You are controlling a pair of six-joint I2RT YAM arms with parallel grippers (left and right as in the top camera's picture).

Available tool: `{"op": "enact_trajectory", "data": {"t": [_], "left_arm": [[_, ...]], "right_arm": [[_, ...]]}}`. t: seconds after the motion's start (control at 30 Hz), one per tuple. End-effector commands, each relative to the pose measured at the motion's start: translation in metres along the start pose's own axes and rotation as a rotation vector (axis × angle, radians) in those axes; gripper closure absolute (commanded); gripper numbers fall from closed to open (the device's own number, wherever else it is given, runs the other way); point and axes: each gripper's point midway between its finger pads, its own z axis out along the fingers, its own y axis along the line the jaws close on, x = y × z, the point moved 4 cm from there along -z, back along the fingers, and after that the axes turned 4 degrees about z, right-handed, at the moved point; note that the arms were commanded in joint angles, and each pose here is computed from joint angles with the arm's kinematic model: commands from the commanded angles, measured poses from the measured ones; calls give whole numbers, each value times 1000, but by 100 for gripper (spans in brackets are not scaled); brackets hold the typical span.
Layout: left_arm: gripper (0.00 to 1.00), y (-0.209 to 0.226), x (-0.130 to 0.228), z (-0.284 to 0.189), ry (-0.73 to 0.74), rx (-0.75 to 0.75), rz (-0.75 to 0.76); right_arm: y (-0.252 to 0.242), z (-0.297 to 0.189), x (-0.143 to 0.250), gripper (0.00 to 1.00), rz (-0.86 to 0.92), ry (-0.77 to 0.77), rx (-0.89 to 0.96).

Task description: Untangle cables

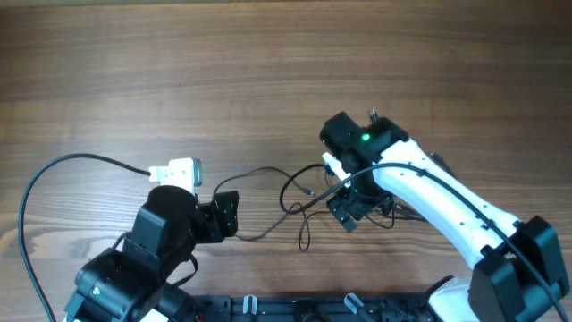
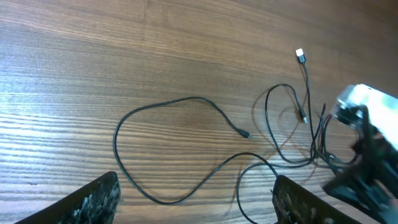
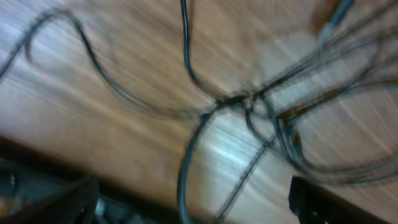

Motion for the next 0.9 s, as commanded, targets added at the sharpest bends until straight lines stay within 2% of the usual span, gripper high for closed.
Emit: {"op": "enact_trajectory", "data": {"t": [0.0, 0.03, 0.07, 0.13, 0.17, 0.3, 0.4, 0.47, 0.53, 0.6, 0.67, 0.77, 0.87], "left_arm": [[20, 1, -4, -2, -20, -11, 23], [20, 1, -4, -2, -20, -11, 23], [20, 1, -4, -2, -20, -11, 23], [20, 1, -4, -2, -20, -11, 23], [20, 1, -4, -2, -20, -11, 23], [20, 1, -4, -2, -20, -11, 23], [20, 1, -3, -2, -19, -11, 23], [23, 2, -2, -2, -14, -14, 23], [27, 2, -1, -2, -9, -17, 23], [27, 2, -1, -2, -8, -18, 19], [26, 2, -1, -2, -9, -17, -1], [25, 2, -1, -2, -9, -18, -6], [25, 2, -1, -2, -8, -17, -7]], "right_arm": [[3, 23, -4, 11, 79, -17, -22], [4, 29, -8, 27, 107, -42, -24], [4, 33, -11, 49, 131, -59, -26], [4, 37, -16, 77, 156, -87, -30], [4, 38, -19, 96, 169, -103, -32], [5, 32, -46, 96, 177, -236, -48], [4, -6, -92, 96, 174, -452, -64], [4, -49, -122, 96, 174, -613, -83], [4, -132, -155, 96, 171, -859, -112], [5, -216, -167, 96, 159, -1074, -153], [10, -291, -162, 96, 121, -1259, -220], [25, -370, -135, 96, 46, -1428, -369], [30, -416, -100, 96, -4, -1539, -427]]}}
